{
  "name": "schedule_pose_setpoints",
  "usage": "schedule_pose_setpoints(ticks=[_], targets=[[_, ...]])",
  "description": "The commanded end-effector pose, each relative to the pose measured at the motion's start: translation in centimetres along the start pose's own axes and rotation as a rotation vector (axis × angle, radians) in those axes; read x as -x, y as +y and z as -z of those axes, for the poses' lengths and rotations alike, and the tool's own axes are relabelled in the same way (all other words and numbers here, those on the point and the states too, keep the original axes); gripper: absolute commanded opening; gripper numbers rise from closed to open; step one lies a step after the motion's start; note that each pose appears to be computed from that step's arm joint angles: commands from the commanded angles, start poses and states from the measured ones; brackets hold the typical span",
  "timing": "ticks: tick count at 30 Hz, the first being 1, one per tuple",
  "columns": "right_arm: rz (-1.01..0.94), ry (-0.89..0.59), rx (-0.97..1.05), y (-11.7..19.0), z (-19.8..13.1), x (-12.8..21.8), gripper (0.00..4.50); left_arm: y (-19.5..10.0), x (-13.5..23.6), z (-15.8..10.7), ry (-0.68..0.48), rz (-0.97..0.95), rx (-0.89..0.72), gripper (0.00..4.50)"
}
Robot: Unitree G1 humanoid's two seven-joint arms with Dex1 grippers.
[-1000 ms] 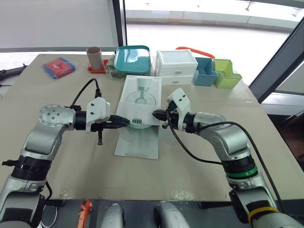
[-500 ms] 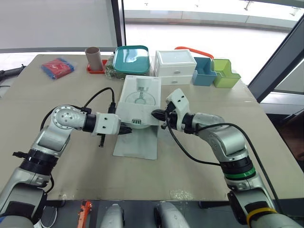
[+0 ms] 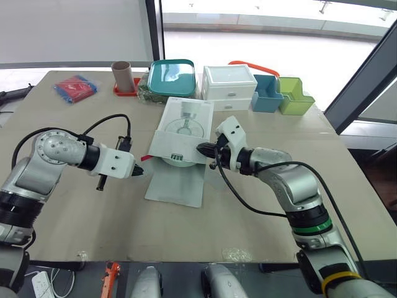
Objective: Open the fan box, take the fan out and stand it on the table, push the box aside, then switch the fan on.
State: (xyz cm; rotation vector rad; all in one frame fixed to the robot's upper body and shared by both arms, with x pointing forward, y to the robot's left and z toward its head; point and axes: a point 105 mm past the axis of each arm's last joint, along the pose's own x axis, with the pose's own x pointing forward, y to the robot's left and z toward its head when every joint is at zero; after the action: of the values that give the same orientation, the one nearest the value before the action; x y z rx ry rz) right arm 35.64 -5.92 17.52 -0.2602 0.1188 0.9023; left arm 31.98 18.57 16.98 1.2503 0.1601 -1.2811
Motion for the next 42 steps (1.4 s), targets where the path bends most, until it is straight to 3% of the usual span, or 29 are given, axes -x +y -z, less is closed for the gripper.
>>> schedule_pose_setpoints(ticks=[1, 8, 19, 23, 27, 30, 35, 42], targets=[[-0.012, 0.025, 0.003, 0.2, 0.7, -0.2, 0.03, 0.3, 0.7, 1.5, 0.073, -0.029, -0.030, 0.00], [-0.021, 0.029, 0.012, 0.4, 0.8, -0.1, 0.03, 0.3, 0.4, 3.4, 0.128, -0.043, -0.023, 0.00], [-0.021, 0.035, 0.025, 0.6, 0.8, 0.3, 0.03, 2.7, -2.3, 2.9, 0.006, -0.198, 0.019, 0.00], [-0.021, 0.033, 0.027, 0.6, 0.7, 0.4, 0.03, 3.8, -1.2, 3.0, 0.032, -0.239, -0.022, 0.00], [-0.027, 0.035, 0.026, 0.9, 0.7, 0.3, 0.03, 7.0, 1.2, -0.2, -0.086, -0.333, -0.022, 0.00], [-0.031, 0.035, 0.024, 1.0, 0.7, 0.2, 0.03, 7.6, 2.2, -2.1, -0.135, -0.324, -0.041, 0.00], [-0.033, 0.034, 0.022, 1.0, 0.7, 0.1, 0.03, 5.7, 2.0, -5.1, -0.243, -0.194, -0.031, 0.00], [-0.032, 0.034, 0.020, 1.0, 0.7, -0.2, 0.03, 3.3, 0.5, -5.0, -0.188, -0.073, -0.053, 0.00]])
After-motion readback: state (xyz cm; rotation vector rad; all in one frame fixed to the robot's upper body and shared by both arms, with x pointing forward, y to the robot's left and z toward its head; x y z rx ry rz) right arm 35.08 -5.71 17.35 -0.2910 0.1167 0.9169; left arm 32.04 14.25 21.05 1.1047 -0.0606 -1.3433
